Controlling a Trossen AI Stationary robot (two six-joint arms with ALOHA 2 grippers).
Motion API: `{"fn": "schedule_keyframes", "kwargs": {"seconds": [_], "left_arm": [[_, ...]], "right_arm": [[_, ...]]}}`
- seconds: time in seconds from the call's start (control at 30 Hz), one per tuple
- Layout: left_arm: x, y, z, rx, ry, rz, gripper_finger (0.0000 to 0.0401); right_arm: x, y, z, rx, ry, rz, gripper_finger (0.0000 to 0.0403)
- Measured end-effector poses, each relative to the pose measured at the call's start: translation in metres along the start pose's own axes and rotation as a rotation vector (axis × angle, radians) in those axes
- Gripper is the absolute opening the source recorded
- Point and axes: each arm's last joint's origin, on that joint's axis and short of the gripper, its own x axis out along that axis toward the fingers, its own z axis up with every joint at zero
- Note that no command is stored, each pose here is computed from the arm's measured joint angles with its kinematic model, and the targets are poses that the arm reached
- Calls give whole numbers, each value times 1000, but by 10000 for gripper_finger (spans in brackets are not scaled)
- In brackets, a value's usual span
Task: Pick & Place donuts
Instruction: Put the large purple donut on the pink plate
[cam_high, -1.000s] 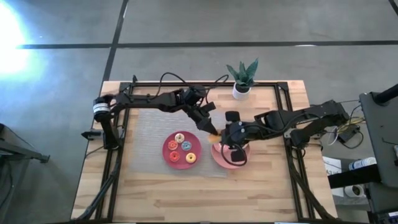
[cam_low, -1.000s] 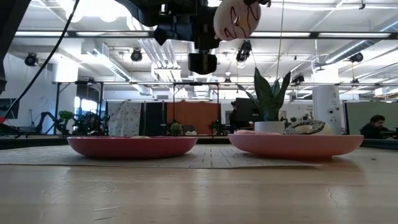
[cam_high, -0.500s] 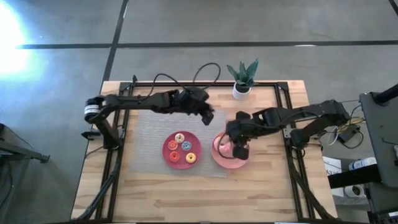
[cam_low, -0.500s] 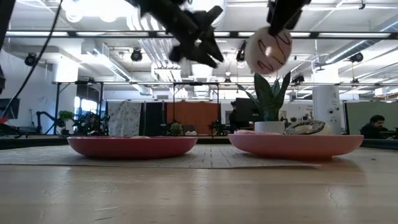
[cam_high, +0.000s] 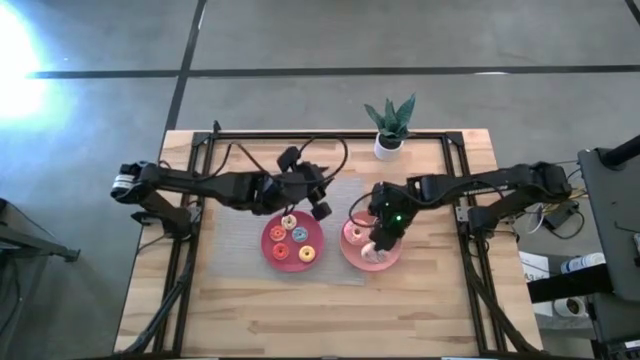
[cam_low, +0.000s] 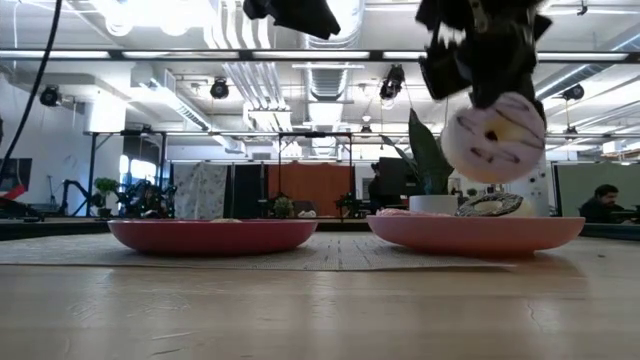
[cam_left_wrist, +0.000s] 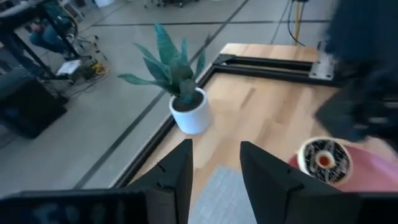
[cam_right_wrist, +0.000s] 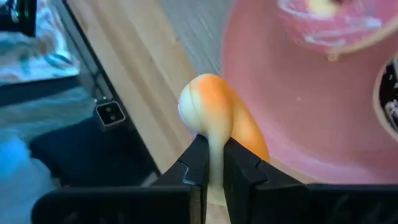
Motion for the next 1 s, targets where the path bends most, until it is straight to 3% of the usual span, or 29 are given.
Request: {"fn": "schedule_keyframes", "kwargs": {"seconds": [0.23, 0.6, 1.0], "left_arm": [[-8, -9, -5, 6, 33, -29, 108], [-7, -9, -7, 13, 45, -25, 108], [-6, -8, -9, 40, 67, -15, 108]], "right_arm": [[27, -32, -6, 111, 25, 12, 22], [36, -44, -3, 132, -72, -80, 27], [34, -52, -4, 78, -181, -264, 147]]}}
